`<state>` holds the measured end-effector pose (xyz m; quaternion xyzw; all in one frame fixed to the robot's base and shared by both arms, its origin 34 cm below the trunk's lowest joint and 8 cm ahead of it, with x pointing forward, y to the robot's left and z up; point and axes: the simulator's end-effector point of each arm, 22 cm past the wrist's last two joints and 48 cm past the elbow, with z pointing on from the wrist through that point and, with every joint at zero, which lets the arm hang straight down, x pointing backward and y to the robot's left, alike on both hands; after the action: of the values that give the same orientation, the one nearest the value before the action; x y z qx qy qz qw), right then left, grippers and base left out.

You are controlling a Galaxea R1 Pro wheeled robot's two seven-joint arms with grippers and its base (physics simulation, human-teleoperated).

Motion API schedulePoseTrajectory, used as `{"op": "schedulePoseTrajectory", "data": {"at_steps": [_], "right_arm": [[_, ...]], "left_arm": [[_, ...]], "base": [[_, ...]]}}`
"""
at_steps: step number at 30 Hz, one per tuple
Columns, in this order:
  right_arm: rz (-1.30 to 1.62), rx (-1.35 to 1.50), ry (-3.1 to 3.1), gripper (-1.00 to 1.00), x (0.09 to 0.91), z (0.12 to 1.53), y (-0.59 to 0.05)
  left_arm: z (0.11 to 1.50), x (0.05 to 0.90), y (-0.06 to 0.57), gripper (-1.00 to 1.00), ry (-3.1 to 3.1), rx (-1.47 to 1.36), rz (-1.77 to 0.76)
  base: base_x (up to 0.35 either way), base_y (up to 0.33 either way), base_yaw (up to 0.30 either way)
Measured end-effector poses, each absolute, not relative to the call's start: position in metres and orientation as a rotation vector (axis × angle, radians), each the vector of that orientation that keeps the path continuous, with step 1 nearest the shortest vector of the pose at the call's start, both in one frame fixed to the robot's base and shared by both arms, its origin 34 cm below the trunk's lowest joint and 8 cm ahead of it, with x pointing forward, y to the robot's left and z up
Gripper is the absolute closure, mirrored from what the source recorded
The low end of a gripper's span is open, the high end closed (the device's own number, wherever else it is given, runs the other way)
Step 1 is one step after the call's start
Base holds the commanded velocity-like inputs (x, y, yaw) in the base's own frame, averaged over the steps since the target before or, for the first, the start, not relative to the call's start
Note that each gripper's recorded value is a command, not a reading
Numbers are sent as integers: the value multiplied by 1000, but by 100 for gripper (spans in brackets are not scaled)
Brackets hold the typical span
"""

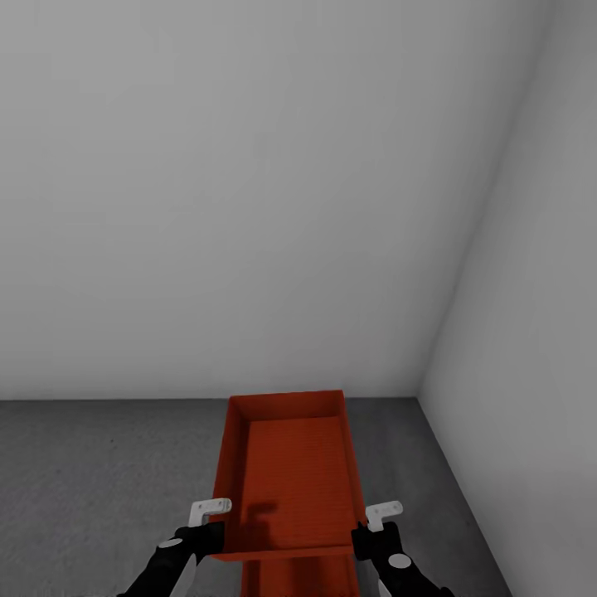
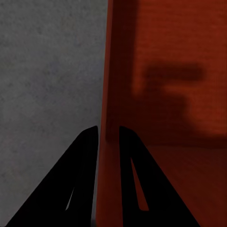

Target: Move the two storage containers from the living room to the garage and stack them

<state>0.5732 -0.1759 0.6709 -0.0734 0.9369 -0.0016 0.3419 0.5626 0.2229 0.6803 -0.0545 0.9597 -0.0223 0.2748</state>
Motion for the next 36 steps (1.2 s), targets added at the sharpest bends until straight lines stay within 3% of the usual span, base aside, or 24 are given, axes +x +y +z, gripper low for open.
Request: {"op": "schedulePoseTrajectory", "data": {"at_steps": [36], "right_arm": [[4,-191,2500,100,561,600,-176]], "left_arm": [[611,552,223,100,2645,-150,-54]], "base": [[0,0,0]]}}
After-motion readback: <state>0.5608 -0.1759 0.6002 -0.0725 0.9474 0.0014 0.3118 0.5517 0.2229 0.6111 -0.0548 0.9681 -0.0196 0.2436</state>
